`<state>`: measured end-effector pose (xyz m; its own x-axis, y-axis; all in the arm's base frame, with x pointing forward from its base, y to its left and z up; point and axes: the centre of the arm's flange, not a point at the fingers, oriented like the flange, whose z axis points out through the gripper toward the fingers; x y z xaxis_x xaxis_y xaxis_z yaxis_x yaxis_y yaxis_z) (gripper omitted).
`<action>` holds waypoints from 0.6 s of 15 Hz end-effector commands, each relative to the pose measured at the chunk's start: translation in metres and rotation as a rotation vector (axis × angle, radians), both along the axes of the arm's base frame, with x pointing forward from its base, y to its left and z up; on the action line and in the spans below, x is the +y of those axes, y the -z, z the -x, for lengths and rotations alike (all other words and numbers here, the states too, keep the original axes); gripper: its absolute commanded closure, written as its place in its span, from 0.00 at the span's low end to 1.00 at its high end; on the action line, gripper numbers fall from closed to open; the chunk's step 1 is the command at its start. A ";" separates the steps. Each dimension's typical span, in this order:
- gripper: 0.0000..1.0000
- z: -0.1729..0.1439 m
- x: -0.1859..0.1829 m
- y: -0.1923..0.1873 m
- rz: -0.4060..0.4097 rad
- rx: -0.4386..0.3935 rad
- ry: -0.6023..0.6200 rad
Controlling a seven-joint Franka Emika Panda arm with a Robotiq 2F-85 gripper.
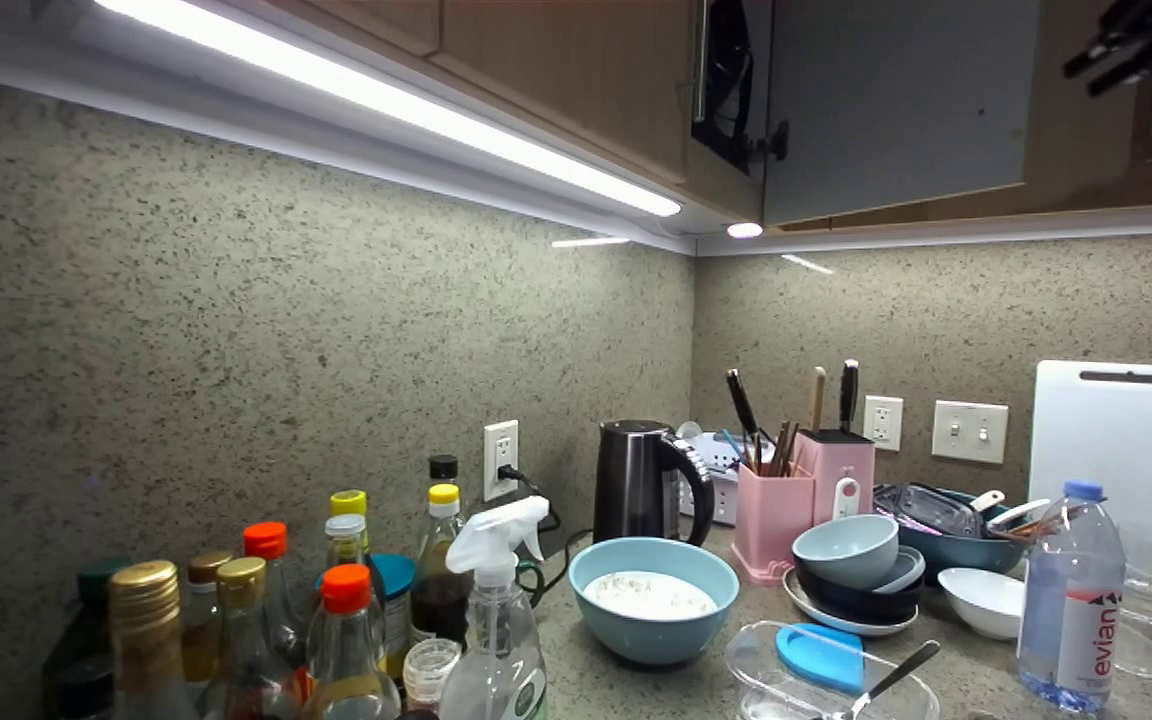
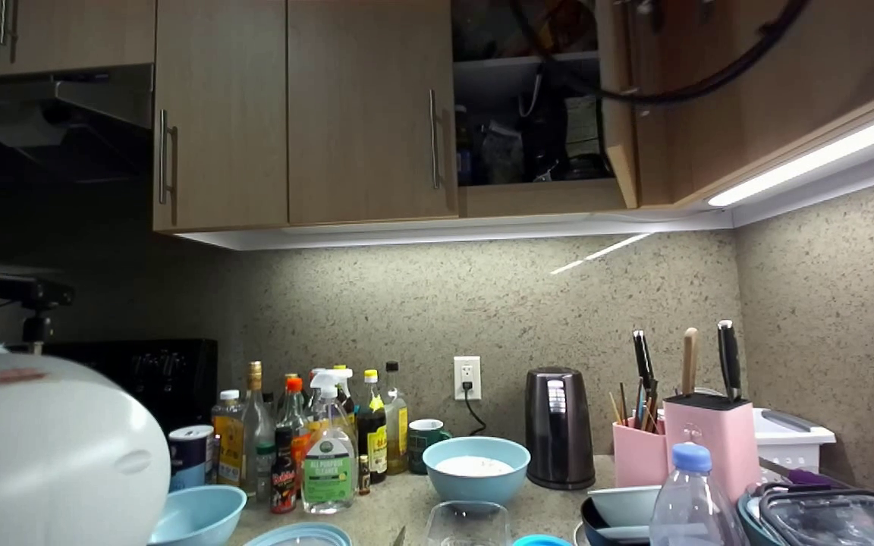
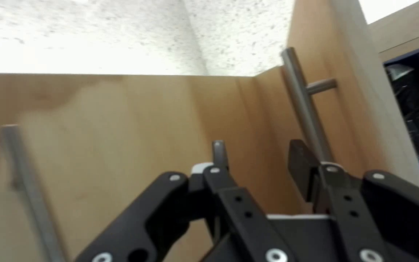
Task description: Open the first overhead cabinet door from the right
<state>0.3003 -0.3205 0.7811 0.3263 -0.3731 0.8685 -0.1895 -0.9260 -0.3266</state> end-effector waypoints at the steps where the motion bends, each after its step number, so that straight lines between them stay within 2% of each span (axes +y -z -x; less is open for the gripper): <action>1: 0.21 0.054 -0.087 0.001 -0.087 0.016 0.190; 4: 0.02 0.086 -0.120 0.000 -0.155 -0.013 0.351; 7: 0.00 0.092 -0.130 -0.007 -0.229 -0.051 0.481; 8: 0.01 0.104 -0.126 0.003 -0.196 -0.049 0.382; 9: 0.00 0.102 -0.129 0.001 -0.211 -0.052 0.412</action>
<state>0.1984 -0.4494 0.7805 0.0715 -0.6332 0.7707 -0.5065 -0.6887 -0.5188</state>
